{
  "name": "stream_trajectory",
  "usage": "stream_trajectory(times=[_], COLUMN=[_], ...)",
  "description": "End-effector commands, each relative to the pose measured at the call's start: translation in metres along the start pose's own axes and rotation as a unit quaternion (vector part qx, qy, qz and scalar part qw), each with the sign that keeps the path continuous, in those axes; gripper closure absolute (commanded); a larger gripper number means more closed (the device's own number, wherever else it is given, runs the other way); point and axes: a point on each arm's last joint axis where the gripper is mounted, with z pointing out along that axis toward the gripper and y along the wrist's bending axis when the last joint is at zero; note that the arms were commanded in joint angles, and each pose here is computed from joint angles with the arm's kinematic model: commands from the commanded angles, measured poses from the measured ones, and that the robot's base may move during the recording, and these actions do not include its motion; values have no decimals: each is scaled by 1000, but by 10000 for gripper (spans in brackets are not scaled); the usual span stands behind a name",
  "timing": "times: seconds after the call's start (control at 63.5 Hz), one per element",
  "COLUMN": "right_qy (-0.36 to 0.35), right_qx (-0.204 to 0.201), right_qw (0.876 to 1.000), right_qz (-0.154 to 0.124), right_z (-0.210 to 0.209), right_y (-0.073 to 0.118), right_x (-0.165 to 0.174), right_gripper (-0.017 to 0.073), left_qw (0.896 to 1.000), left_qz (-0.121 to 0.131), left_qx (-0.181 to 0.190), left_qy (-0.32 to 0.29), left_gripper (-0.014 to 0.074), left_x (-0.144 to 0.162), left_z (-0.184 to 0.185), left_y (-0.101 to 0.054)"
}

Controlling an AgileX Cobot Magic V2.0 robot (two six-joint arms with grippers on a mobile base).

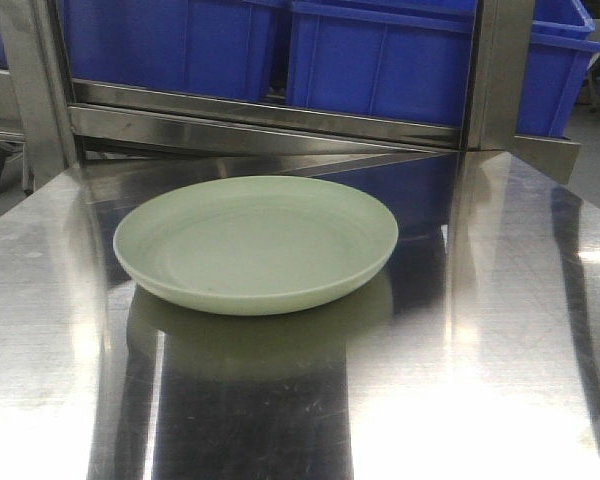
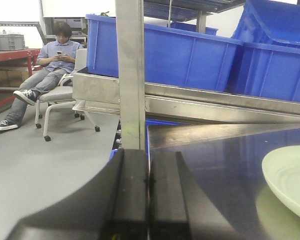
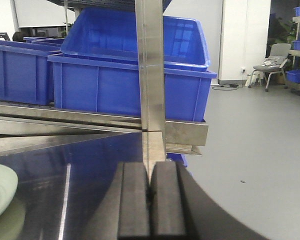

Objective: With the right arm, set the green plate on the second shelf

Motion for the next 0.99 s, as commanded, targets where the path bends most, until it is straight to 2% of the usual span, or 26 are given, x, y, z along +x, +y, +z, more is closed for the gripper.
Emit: stream_trajectory(times=[0.0,0.536,0.756,0.788,0.835,0.883,0.914,0.977], right_qy=[-63,-63,-93,-108,-129,-131,-123,-111], right_qx=[-1,-1,-2,-4,-8,-16,-20,-23], right_qw=[998,998,996,994,991,988,987,989], right_qz=[-4,-4,-3,3,28,77,98,99], right_z=[-2,-2,-3,-4,-5,-5,-5,-5], right_y=[1,1,1,1,1,2,3,5], right_x=[-16,-16,-22,-24,-29,-33,-36,-46], right_gripper=[504,504,504,504,504,504,504,504], left_qw=[1000,1000,1000,1000,1000,1000,1000,1000], left_qz=[-5,-5,-5,-5,-5,-5,-5,-5], left_qx=[0,0,0,0,0,0,0,0], left_qy=[-28,-28,-28,-28,-28,-28,-28,-28], left_gripper=[463,463,463,463,463,463,463,463], left_x=[5,5,5,5,5,5,5,5], left_z=[-1,-1,-1,-1,-1,-1,-1,-1], left_y=[0,0,0,0,0,0,0,0])
